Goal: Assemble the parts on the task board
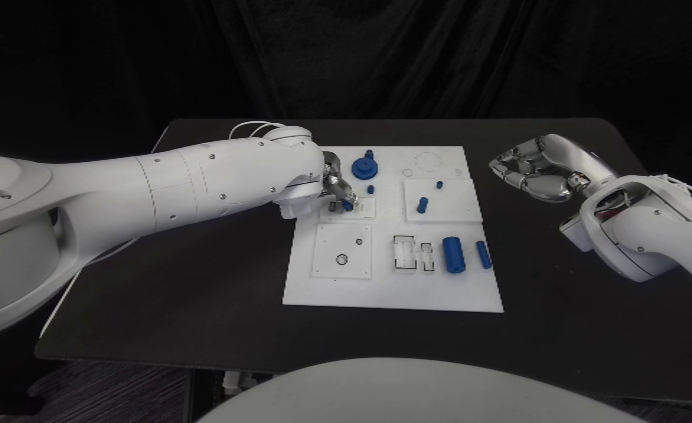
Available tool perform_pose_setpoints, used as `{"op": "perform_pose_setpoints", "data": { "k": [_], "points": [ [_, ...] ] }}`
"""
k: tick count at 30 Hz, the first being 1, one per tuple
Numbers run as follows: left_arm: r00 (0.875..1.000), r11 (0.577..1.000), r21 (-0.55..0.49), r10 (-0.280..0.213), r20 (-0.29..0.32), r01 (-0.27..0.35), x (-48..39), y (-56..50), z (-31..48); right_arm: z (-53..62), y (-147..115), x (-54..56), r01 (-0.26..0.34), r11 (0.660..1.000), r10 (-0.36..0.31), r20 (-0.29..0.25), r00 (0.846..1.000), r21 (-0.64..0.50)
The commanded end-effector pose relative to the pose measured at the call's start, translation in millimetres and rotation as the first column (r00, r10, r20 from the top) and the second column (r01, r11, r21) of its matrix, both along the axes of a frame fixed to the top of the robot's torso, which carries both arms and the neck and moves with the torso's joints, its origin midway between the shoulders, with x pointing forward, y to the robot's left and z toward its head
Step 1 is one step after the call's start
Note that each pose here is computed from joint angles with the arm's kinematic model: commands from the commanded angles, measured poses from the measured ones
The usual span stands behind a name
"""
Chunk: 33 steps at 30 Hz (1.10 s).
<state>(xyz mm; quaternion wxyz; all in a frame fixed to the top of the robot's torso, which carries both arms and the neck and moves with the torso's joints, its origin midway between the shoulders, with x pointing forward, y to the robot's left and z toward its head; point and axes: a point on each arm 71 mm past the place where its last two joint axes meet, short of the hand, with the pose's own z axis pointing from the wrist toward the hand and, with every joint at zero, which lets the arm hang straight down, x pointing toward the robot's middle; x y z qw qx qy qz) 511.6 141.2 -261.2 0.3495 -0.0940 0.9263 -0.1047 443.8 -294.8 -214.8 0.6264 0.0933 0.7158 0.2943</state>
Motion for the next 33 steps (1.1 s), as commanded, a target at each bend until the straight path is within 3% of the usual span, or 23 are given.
{"op": "perform_pose_setpoints", "data": {
  "k": [1, 22, 33],
  "points": [
    [1.0, 1.0, -0.02, -0.006, -0.001, 0.006, -1.7, -2.4, -0.7, -2.1, -1, -0.3, 0.012, 1.0, -0.012, -0.016, 1.0, -0.006],
    [1.0, 1.0, -0.015, -0.009, -0.013, 0.009, -2.1, -2.5, -4.3, -2.7, -1, -0.6, 0.016, 1.0, -0.016, -0.025, 1.0, -0.009],
    [0.999, 1.0, -0.009, -0.017, -0.036, 0.017, -4.8, -2.9, -11.9, -3.7, -1, -0.8, 0.013, 1.0, -0.014, -0.036, 0.999, -0.012]
  ]
}}
